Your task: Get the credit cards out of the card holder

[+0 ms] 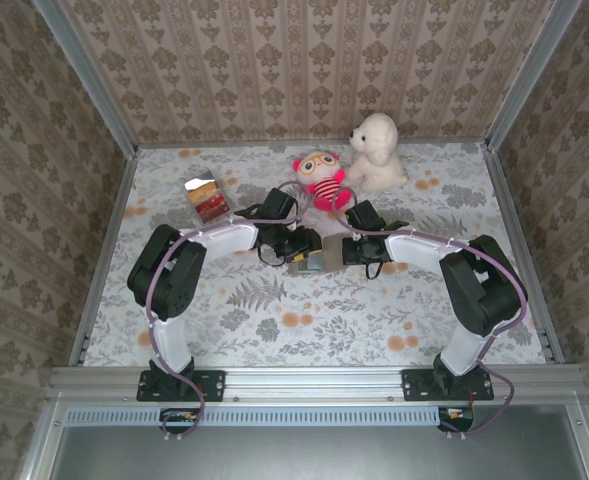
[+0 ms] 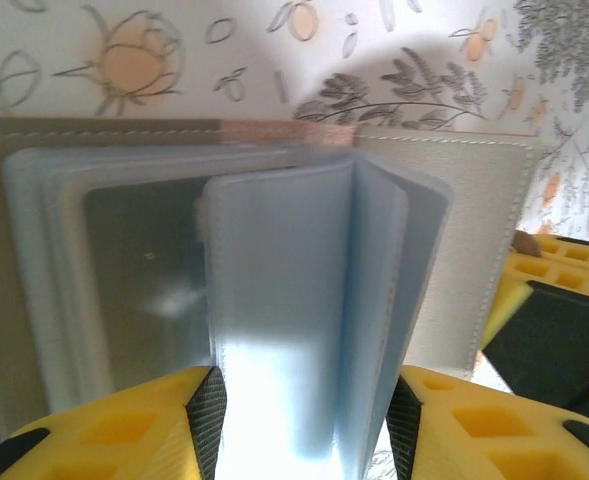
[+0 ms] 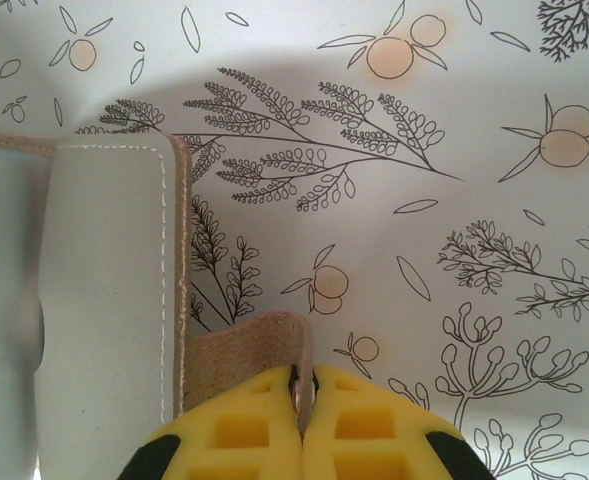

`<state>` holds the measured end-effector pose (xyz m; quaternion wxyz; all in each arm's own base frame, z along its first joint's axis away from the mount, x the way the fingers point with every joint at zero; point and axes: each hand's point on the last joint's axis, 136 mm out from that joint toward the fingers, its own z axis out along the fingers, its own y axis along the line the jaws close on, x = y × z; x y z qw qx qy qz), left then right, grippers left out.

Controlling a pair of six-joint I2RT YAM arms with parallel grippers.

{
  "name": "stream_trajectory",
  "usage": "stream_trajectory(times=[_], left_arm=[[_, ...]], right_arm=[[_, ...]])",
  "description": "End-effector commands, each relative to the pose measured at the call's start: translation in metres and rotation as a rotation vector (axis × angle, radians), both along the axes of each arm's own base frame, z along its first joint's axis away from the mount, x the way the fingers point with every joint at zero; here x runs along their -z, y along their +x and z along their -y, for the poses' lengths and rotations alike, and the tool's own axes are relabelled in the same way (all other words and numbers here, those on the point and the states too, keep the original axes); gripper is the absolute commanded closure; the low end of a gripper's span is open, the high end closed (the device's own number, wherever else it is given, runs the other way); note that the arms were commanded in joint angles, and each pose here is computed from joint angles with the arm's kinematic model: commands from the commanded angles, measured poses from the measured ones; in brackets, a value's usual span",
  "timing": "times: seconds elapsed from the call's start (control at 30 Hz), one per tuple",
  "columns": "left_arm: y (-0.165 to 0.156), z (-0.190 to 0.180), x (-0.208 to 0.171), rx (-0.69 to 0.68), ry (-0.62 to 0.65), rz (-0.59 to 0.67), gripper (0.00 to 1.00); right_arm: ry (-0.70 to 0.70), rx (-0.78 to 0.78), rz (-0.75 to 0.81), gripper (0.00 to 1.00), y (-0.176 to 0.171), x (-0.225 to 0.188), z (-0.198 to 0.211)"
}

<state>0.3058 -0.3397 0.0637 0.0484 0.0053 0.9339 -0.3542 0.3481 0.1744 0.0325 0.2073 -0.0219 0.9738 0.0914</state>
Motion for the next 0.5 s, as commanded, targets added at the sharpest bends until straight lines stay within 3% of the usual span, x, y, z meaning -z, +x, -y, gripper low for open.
stream_trajectory(times=[0.0,0.47], left_arm=[[0.002,0.019,-0.019,0.056,-0.079,0.059,0.51],[-0.002,0.042,-0.016,0.073,-0.139,0.067,0.55]], right_arm=[[0.014,0.004,-0.022,1.00,-0.001,0.004,-0.002],[0.030,0.028,-0.007,1.00,0.000,-0.002,0.001]])
